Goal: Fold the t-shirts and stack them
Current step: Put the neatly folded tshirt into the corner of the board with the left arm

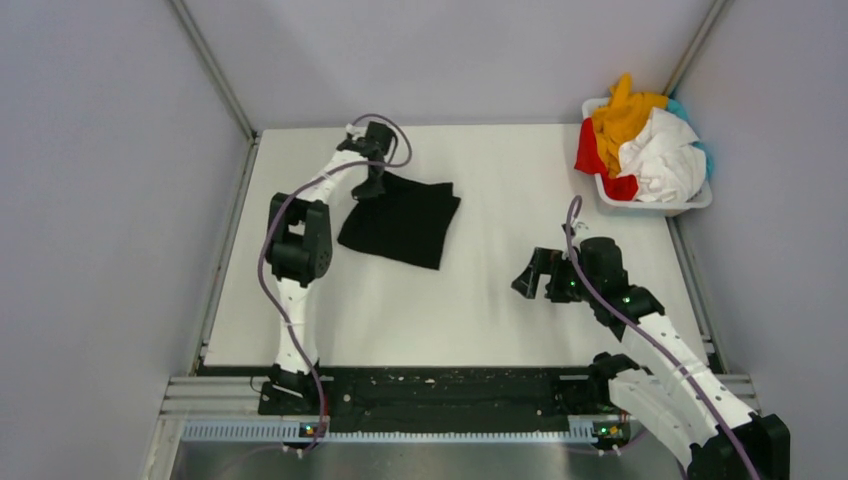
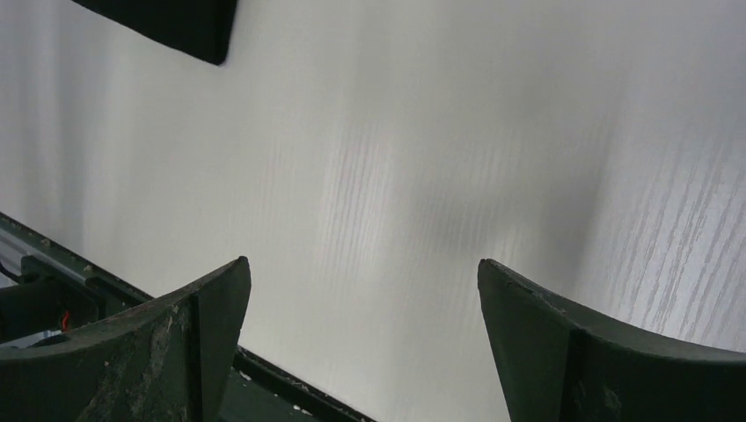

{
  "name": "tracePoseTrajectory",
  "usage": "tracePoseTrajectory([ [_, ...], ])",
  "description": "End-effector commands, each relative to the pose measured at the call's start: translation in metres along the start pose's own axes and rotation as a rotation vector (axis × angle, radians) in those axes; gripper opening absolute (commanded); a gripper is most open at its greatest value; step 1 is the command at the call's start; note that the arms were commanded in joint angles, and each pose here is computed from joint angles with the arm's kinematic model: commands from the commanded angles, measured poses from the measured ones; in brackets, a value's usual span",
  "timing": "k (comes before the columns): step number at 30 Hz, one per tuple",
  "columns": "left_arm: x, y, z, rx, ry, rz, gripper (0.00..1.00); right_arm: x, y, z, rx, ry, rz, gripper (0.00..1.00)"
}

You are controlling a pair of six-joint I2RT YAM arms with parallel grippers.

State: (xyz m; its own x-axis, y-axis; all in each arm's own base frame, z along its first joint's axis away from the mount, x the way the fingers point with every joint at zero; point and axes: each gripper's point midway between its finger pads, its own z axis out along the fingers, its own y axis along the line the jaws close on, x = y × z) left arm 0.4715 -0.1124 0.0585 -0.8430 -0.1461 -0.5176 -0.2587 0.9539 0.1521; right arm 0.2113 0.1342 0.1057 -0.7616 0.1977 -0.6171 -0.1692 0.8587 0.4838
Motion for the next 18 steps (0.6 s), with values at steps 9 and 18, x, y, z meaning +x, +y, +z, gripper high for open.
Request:
tracePoseTrajectory([
  [9,-0.137,0.153,0.069,-0.205,-0.161,-0.079,0.0,-0.028,-0.002,-0.009,0.043,-0.115,-0.027,0.99],
  [18,-0.176,0.232,0.108,-0.292,-0.249,-0.14,0.0,-0.031,-0.011,-0.01,0.096,-0.14,-0.014,0.99],
])
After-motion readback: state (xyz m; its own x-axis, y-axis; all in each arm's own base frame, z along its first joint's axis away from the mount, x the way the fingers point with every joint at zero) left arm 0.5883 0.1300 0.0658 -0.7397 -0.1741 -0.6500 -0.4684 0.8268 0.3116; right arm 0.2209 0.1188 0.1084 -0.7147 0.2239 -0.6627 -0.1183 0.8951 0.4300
